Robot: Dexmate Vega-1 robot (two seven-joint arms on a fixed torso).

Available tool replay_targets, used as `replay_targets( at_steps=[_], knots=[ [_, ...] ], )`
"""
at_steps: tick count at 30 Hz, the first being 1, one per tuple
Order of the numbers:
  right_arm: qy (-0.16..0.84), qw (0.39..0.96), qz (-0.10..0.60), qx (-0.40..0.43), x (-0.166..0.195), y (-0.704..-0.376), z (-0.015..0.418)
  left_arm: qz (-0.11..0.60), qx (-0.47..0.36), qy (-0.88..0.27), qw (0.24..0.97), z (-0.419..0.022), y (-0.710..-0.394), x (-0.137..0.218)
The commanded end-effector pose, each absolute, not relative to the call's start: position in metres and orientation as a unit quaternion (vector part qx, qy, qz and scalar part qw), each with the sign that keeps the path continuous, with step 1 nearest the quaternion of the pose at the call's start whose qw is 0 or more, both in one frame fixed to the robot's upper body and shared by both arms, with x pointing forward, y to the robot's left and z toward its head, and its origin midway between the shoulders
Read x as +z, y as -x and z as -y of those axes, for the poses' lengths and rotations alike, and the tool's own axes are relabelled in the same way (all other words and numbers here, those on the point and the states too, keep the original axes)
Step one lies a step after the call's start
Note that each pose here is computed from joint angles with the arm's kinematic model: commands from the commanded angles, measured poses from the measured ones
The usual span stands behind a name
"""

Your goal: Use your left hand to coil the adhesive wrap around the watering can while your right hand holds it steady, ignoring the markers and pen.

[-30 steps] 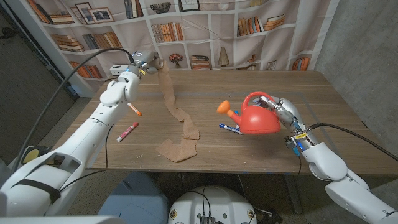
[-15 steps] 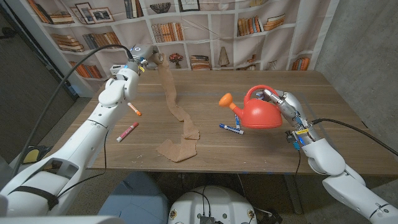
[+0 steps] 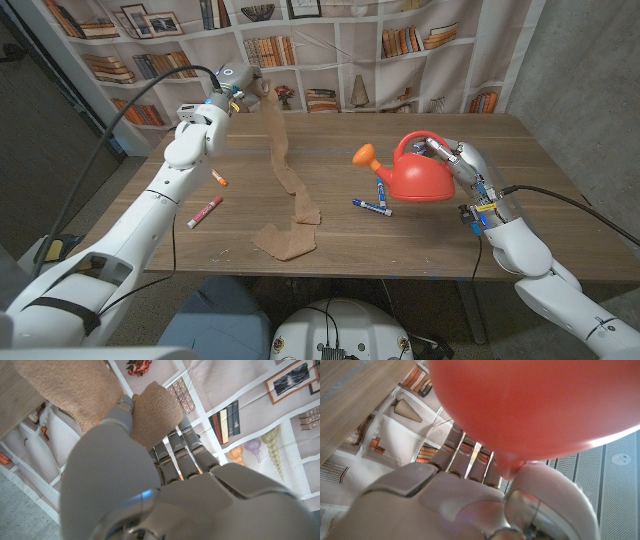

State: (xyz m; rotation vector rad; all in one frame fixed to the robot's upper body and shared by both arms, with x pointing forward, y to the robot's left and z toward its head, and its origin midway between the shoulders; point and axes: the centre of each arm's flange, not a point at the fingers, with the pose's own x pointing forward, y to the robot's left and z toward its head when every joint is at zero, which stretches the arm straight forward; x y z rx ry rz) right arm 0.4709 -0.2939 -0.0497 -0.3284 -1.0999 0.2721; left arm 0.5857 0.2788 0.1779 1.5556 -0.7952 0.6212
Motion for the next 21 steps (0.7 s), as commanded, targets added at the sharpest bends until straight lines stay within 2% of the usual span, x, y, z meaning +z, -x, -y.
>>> replay_targets(
  at_steps=[1, 4, 7, 21],
  knots=[
    [0.148, 0.82, 0.538, 0.127, -0.045, -0.47, 0.292, 0.383, 0.25, -0.657, 0.599, -0.254, -0.579, 0.195],
    [0.147, 0.819, 0.54, 0.126, -0.045, -0.468, 0.292, 0.393, 0.244, -0.645, 0.608, -0.248, -0.576, 0.2],
    [0.147, 0.818, 0.543, 0.124, -0.045, -0.466, 0.292, 0.399, 0.215, -0.602, 0.658, -0.249, -0.578, 0.205],
    [0.16, 0.815, 0.542, 0.126, -0.035, -0.464, 0.29, 0.416, 0.209, -0.584, 0.665, -0.237, -0.575, 0.21]
  ],
)
